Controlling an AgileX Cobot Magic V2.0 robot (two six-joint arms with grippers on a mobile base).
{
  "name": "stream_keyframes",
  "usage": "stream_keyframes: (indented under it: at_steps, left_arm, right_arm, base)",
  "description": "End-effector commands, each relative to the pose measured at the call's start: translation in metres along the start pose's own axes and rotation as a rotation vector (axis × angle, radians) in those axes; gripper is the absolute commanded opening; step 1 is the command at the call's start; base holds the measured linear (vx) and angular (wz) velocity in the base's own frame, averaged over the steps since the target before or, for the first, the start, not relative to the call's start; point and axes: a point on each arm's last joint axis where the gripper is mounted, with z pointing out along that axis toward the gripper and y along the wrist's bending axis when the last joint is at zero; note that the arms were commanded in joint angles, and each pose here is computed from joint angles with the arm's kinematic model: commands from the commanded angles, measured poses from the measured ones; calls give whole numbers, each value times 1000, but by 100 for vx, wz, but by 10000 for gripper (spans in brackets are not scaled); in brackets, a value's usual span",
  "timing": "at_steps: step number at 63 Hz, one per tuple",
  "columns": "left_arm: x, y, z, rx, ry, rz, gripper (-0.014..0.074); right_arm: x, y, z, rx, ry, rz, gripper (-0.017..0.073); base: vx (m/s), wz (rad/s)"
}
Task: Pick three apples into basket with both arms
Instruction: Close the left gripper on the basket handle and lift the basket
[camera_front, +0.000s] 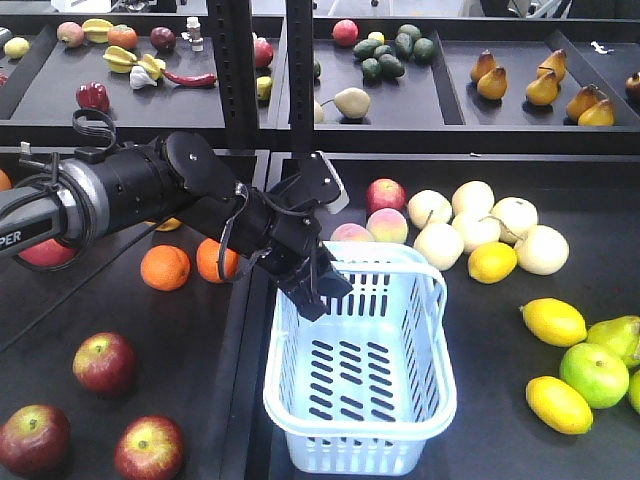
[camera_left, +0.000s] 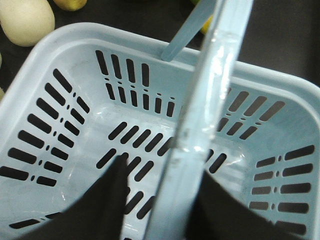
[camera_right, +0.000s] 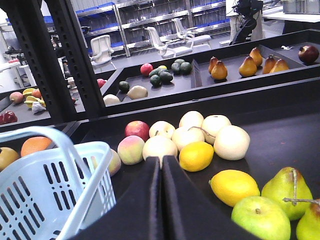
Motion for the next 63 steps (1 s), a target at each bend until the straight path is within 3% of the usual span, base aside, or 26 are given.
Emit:
stream_keyframes:
  at_steps: [1, 14, 24, 41, 51, 63]
  left_arm:
    - [-29, -10, -29, -21, -123, -4, -8]
    - [-48, -23, -59, -38, -221, 0, -7]
    - [-64, -43, -93, -29, -304, 14, -7]
    - [-75, -84, -145, 80, -338, -56, -7]
    - [-77, -108, -173, 129, -341, -61, -7]
    - [-72, -128, -204, 48, -311, -60, -7]
  right_arm:
    - [-3, 1, 0, -13, -66, -12, -4]
    - [-3, 1, 0, -13, -66, -12, -4]
    - [-3, 1, 0, -13, -66, -12, -4]
    - [-3, 1, 0, -13, -66, -12, -4]
    - [-3, 1, 0, -13, -66, -12, -4]
    - [-3, 1, 0, -13, -66, -12, -4]
  base:
    - [0, 0]
    - [0, 0]
    - [0, 0]
    - [0, 0]
    - [0, 0]
    - [0, 0]
